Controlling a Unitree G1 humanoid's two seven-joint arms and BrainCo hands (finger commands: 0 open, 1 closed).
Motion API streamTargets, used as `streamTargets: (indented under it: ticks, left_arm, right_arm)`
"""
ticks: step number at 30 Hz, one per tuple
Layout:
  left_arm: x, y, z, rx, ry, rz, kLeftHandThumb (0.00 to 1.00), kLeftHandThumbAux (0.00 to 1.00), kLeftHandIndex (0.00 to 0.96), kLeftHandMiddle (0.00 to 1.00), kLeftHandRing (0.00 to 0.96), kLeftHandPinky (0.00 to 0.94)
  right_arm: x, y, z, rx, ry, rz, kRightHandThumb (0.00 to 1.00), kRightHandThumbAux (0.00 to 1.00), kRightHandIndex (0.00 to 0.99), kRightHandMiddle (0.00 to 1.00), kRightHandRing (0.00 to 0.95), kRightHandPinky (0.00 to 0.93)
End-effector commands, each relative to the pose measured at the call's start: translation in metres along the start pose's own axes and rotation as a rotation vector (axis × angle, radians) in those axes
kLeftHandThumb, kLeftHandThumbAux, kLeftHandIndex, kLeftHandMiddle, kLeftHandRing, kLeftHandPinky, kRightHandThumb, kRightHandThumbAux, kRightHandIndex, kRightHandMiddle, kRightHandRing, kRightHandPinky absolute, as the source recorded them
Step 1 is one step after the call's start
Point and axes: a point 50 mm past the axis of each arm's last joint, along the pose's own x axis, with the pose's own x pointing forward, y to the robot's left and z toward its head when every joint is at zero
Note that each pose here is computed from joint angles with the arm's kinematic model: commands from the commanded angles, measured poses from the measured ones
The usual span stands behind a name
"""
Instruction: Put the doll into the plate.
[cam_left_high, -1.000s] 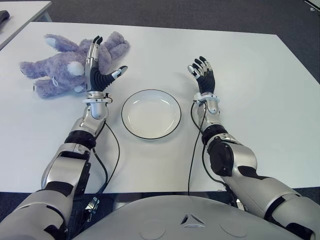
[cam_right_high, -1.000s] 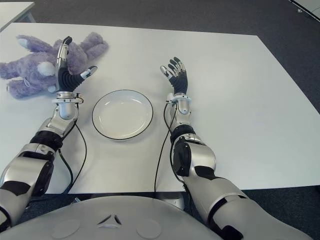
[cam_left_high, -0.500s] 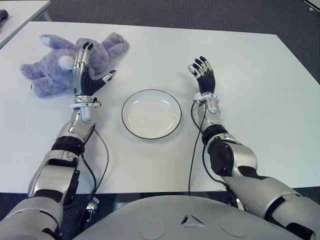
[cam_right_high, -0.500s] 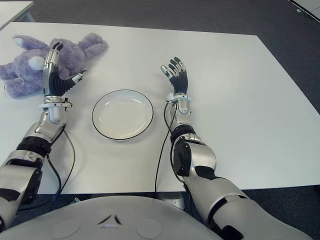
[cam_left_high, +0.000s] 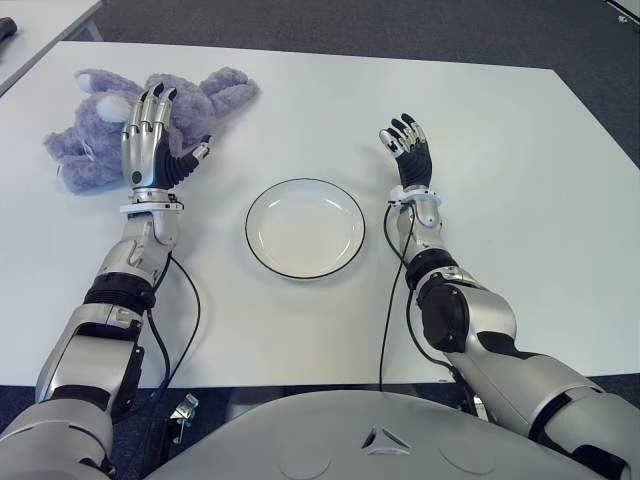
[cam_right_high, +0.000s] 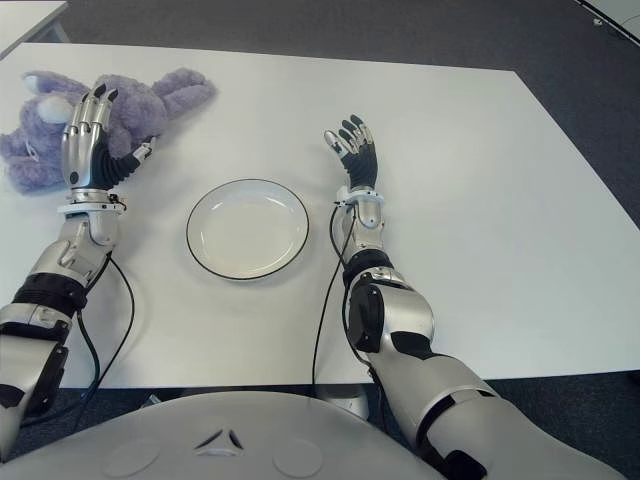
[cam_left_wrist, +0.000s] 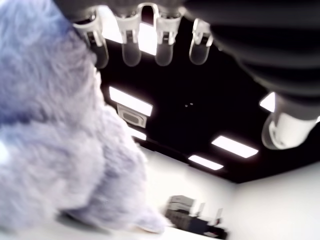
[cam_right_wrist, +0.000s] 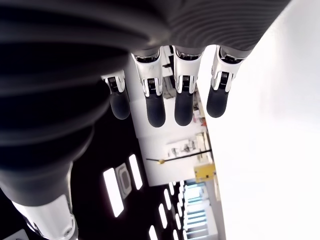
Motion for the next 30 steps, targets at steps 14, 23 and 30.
streamTargets:
  ticks: [14,23,30]
  left_arm:
    - [0.009,0.01,0.019,0.234,-0.101,0.087,0.337,0.381,0.0,0.072,0.038,0.0]
    - [0.014,0.017,0.03,0.172,-0.122,0.161,0.347,0.356,0.0,0.07,0.041,0.0]
    - [0.023,0.032,0.051,0.165,-0.155,0.236,0.315,0.328,0.0,0.068,0.041,0.0]
  right_arm:
    - [-0.086,-0.024,-0.097,0.067,0.39,-0.131,0.049,0.727,0.121,0.166,0.137,0.133]
    - [-0.086,-0.024,-0.097,0.06,0.395,-0.132,0.041,0.726,0.123,0.167,0.132,0.123]
    - [-0.086,-0.024,-0.097,0.058,0.396,-0.128,0.042,0.729,0.13,0.175,0.14,0.14]
